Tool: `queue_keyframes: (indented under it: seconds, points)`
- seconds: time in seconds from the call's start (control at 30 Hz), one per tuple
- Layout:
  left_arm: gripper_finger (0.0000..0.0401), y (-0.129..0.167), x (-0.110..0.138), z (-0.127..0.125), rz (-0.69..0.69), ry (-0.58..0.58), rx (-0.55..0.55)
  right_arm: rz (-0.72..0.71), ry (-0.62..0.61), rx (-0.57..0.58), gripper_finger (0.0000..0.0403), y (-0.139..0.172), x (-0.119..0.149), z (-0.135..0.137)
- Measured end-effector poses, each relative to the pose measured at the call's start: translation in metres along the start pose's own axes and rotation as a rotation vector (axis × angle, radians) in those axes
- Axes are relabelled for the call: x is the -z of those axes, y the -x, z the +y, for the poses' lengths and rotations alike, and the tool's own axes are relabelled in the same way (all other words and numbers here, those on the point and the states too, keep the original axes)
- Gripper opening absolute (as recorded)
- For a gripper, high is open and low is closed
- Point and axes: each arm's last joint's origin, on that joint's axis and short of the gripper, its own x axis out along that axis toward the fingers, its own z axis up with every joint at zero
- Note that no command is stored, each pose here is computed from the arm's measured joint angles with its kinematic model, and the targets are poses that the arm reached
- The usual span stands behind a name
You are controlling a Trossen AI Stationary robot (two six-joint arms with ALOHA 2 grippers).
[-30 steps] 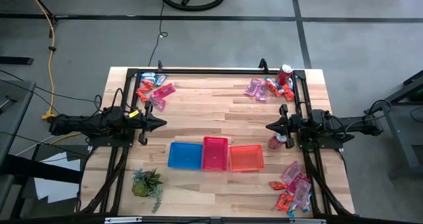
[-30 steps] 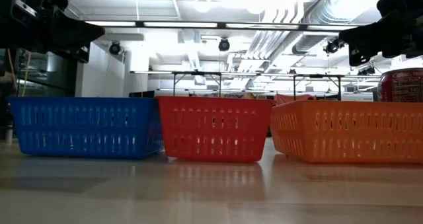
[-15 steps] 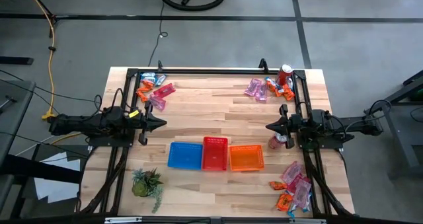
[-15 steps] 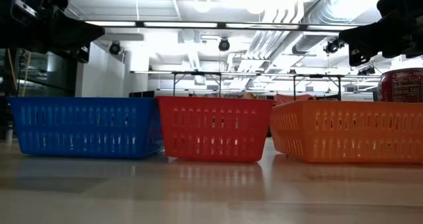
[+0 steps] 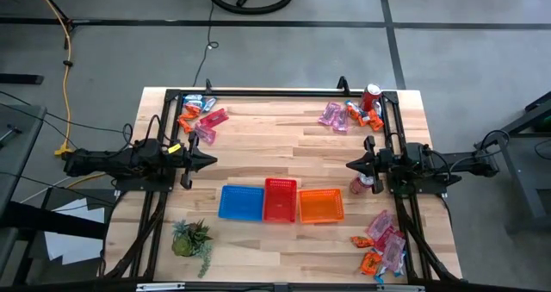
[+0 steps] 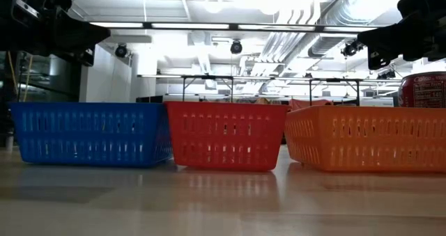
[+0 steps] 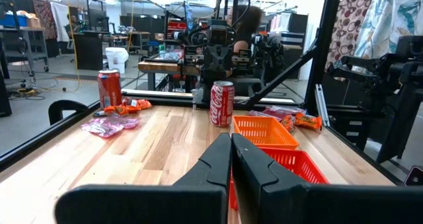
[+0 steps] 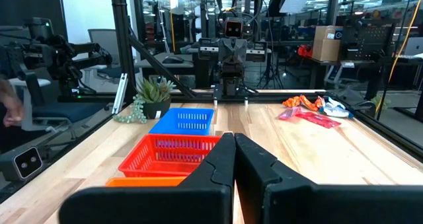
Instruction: Sort candy
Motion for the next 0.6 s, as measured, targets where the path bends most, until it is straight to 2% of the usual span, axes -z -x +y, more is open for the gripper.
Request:
queue_keyframes:
  seconds: [0.53,0.6]
  points:
    - [0.0001,0.0000,0.0000,0.0000,0.000,0.000,-0.001,-0.004,0.006,0.000,0.0000,0.0000,-0.0004,0.0000]
    - [0.0001,0.0000,0.0000,0.0000,0.000,0.000,0.000,-0.078,0.015,0.000,0.0000,0.0001,-0.0076,0.0000]
